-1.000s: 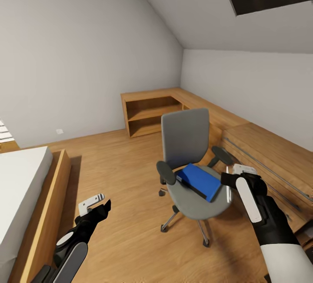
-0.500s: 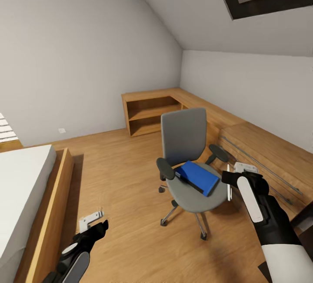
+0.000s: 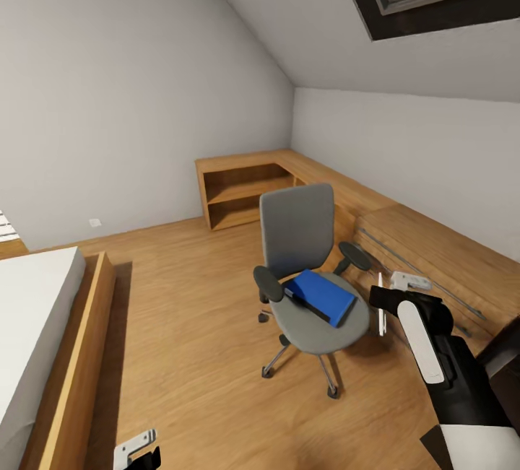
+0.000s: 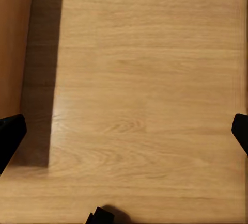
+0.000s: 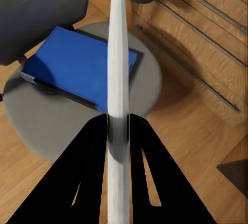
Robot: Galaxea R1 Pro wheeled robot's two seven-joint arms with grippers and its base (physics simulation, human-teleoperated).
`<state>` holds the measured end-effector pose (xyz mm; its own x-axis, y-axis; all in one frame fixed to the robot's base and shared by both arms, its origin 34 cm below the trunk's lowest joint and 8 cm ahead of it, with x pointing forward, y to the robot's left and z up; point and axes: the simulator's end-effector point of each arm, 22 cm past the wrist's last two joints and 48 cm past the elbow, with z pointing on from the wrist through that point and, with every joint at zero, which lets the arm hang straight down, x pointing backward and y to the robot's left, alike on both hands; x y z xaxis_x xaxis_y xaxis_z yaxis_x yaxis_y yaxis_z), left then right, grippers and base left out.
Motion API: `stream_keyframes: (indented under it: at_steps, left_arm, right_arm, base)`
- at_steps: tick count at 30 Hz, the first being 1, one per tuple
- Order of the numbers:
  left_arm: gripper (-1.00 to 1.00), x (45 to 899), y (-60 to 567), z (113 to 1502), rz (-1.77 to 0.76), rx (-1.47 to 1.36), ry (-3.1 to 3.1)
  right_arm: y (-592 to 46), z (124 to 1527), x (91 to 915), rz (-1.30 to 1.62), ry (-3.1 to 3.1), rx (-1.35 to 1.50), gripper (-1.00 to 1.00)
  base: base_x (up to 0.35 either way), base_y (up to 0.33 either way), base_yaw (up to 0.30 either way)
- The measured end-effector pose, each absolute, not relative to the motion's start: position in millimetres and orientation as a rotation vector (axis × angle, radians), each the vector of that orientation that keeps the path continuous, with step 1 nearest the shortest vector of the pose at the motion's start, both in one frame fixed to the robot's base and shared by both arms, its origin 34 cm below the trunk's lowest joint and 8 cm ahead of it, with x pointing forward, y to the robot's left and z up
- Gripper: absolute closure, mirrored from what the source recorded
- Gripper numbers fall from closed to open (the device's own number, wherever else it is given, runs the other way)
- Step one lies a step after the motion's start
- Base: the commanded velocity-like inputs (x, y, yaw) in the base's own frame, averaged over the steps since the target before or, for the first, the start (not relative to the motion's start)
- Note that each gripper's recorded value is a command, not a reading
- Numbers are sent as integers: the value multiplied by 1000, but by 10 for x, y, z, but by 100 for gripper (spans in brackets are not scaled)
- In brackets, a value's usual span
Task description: In the bedroom, organize the workspace by keeping the computer under the desk, ensuring the monitor is on the desk, placing the keyboard on the desk next to the monitor, placing the mouse on the desk next to the keyboard, moving the folder from the swivel chair onto the desk next to the mouse, stacking the notebook on top of the folder with the pen on top of the notebook, and positioning the swivel chair next to the desk.
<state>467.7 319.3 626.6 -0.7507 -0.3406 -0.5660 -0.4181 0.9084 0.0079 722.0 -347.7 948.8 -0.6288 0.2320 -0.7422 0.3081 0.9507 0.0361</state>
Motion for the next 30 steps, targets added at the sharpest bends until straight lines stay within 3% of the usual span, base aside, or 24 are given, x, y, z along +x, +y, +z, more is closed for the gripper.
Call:
stream_keyframes:
  at_steps: [30]
  left_arm:
    - [-100,4649,3053,6672,157,-572,2445]
  right_arm:
    - [-3952,10049,7052,-124,2212,534,100]
  base:
    - [0,0,-191]
